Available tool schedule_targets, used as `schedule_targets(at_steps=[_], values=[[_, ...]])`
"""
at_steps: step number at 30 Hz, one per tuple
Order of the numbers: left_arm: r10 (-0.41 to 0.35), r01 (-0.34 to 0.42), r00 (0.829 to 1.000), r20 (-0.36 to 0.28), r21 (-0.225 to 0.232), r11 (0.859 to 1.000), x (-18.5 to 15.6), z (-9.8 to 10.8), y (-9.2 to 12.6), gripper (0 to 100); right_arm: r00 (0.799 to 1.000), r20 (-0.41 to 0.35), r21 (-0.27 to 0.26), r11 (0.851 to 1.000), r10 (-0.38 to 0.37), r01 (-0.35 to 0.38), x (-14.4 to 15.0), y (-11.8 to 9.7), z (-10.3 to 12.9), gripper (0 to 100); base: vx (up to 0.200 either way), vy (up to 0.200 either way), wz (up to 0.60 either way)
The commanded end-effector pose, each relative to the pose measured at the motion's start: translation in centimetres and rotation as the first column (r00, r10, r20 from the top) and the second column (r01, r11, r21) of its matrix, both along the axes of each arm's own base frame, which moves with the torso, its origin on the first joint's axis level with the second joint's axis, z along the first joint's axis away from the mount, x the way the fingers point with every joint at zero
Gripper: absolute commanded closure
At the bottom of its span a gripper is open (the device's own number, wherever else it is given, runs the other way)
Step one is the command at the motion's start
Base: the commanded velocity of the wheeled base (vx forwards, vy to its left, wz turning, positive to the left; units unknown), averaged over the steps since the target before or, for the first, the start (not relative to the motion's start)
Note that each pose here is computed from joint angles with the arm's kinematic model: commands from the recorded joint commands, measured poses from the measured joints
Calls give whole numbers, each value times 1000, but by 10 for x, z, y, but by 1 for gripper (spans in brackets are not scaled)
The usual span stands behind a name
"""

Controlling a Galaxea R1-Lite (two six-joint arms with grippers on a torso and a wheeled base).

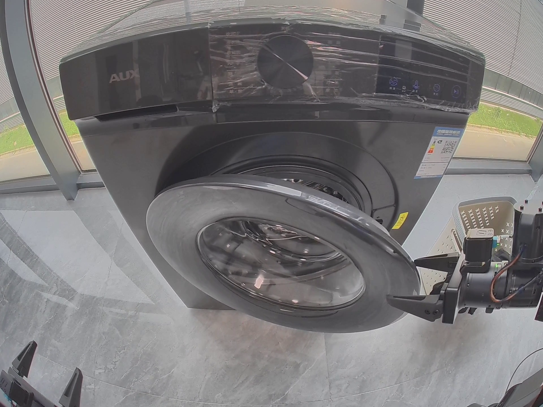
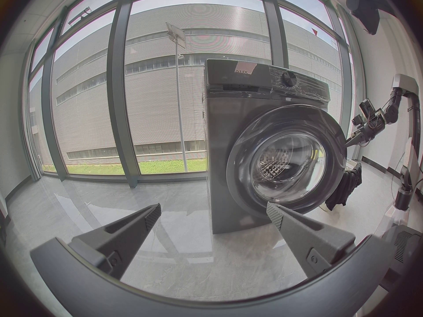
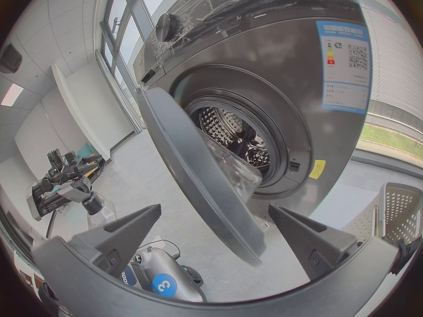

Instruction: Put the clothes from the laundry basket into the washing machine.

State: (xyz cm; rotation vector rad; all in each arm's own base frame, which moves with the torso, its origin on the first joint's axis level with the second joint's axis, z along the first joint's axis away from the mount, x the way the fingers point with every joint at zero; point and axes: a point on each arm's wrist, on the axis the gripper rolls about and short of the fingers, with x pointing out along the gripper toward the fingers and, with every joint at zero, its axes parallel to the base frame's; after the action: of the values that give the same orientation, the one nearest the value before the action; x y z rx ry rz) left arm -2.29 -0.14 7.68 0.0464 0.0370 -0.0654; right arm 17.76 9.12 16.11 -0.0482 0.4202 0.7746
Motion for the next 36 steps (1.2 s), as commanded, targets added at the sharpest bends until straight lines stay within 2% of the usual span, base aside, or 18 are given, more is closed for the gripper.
schedule_targets(at_steps=[1, 6, 11, 18, 25, 30, 36], values=[[0, 0, 1000, 0, 0, 1000, 0, -5, 0, 0, 1000, -16, -9, 1000, 9, -9, 0, 1, -4, 0, 0, 0, 0], [0, 0, 1000, 0, 0, 1000, 0, -5, 0, 0, 998, -22, -7, 998, 57, -57, -16, 3, -8, 0, 0, 0, 0], [0, 0, 1000, 0, 0, 1000, 0, -5, 0, 0, 994, -12, 22, 994, 105, -105, -35, 1, -6, 0, 0, 0, 0], [0, 0, 1000, 0, -2, 1000, 0, -5, 0, 0, 997, -11, 40, 997, 73, -72, -23, 2, 0, 0, 0, 0, 0], [0, 0, 1000, 0, -2, 1000, 0, -5, 0, 0, 991, -84, 13, 994, 107, -106, -11, 17, -14, 0, 0, 0, 0], [-1, 1, 1000, 0, -2, 1000, 0, -5, 0, 0, 982, -83, 33, 985, 170, -168, -20, 20, -17, 0, 0, 0, 0], [0, 0, 1000, 0, -2, 1000, 0, -5, 0, 0, 987, -50, 42, 988, 152, -150, -20, 16, -11, 0, 0, 0, 0]])
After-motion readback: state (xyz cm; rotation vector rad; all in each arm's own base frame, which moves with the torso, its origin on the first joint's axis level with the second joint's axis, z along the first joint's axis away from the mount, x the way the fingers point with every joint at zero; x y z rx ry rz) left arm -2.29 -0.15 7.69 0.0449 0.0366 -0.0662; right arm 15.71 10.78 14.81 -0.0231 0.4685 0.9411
